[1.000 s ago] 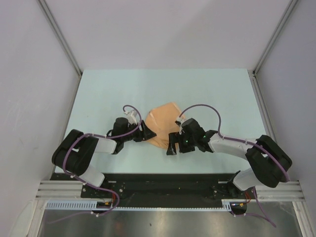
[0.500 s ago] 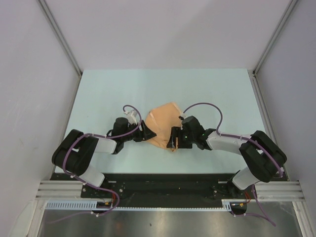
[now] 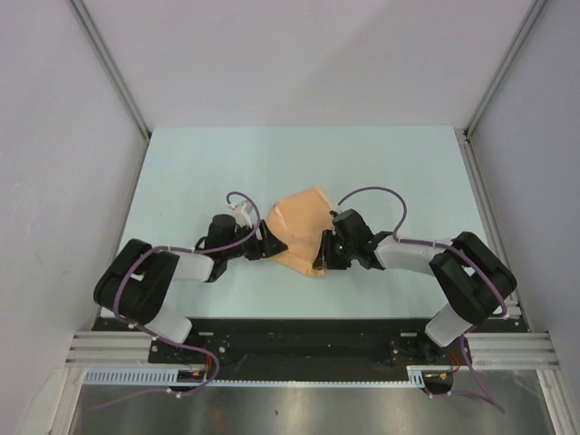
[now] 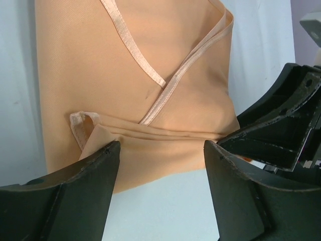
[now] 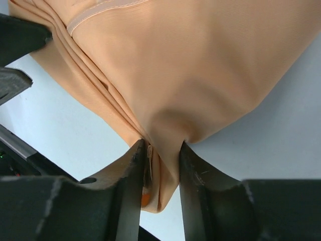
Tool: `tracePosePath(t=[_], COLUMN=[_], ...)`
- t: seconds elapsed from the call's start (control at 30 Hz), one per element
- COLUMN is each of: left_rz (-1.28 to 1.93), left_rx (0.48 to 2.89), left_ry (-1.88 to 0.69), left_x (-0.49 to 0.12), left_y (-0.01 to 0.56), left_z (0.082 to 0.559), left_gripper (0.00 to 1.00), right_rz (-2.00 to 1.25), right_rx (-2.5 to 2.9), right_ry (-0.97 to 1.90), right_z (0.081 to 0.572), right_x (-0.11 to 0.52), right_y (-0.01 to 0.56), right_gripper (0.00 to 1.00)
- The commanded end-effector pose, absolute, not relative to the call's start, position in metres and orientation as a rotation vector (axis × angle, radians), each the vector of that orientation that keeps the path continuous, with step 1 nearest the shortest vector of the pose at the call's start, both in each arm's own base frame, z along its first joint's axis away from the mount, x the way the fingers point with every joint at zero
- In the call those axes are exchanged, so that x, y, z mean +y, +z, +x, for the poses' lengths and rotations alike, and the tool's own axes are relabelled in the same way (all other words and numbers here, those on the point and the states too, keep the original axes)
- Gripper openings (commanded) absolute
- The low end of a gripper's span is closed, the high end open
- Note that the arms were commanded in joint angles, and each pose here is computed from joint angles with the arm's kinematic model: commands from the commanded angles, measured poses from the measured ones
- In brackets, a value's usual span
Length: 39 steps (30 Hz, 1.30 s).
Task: Fold the napkin, place the utensils inside, and roll it up
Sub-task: Roll the napkin with the utensil
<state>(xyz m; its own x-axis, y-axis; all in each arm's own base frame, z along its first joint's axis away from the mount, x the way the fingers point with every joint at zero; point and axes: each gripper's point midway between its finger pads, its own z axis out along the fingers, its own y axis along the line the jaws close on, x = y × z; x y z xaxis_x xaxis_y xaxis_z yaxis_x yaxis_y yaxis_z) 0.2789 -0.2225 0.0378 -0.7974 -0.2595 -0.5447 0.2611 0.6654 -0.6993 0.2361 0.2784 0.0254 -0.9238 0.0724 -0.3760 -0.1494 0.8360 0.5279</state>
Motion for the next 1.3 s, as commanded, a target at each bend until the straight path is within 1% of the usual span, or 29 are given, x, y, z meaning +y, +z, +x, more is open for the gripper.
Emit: tracePosePath(t=[0.0,0.17,0.27,0.57,0.73,0.97,1.03,1.1,1.2,1.23,1.27], left_rz=[-0.005,0.031,0.048,0.020,0.053,0.058,0.057,0.055,0.053,0.048,0.046], left_rx=[2.351,2.303,2.324,2.347,2.329,2.341,2.343,2.356,2.375,2.383,2.390], left_ry=[-0.908,-0.728,-0.649,-0.571,-0.684,-0.767,-0.769,-0.766,-0.765,-0.764,-0.763], left_x=[-0.199,-0.178,-0.168,-0.158,-0.175,-0.189,-0.190,-0.190,-0.189,-0.189,-0.188], left_y=[0.018,0.035,0.031,0.024,0.025,0.016,0.015,0.012,0.007,0.004,0.003], left_z=[0.273,0.285,0.283,0.287,0.288,0.294,0.296,0.294,0.291,0.289,0.288], left_gripper=[0.78,0.83,0.84,0.83,0.82,0.80,0.77,0.72,0.60,0.54,0.51], right_rz=[-0.021,-0.027,-0.029,-0.044,-0.050,-0.060,-0.064,-0.064,-0.070,-0.070,-0.070], right_rx=[2.715,2.741,2.749,2.756,2.762,2.772,2.775,2.776,2.778,2.783,2.781], right_ry=[0.722,0.708,0.708,0.720,0.724,0.736,0.735,0.734,0.737,0.735,0.736], right_z=[0.233,0.231,0.230,0.228,0.227,0.226,0.225,0.225,0.225,0.224,0.224], right_x=[0.265,0.261,0.260,0.261,0.262,0.263,0.263,0.262,0.263,0.262,0.263], right_y=[0.009,0.006,0.005,0.004,0.003,0.001,0.001,0.001,0.001,0.000,0.000], right_gripper=[0.34,0.34,0.34,0.33,0.33,0.33,0.33,0.33,0.33,0.32,0.32])
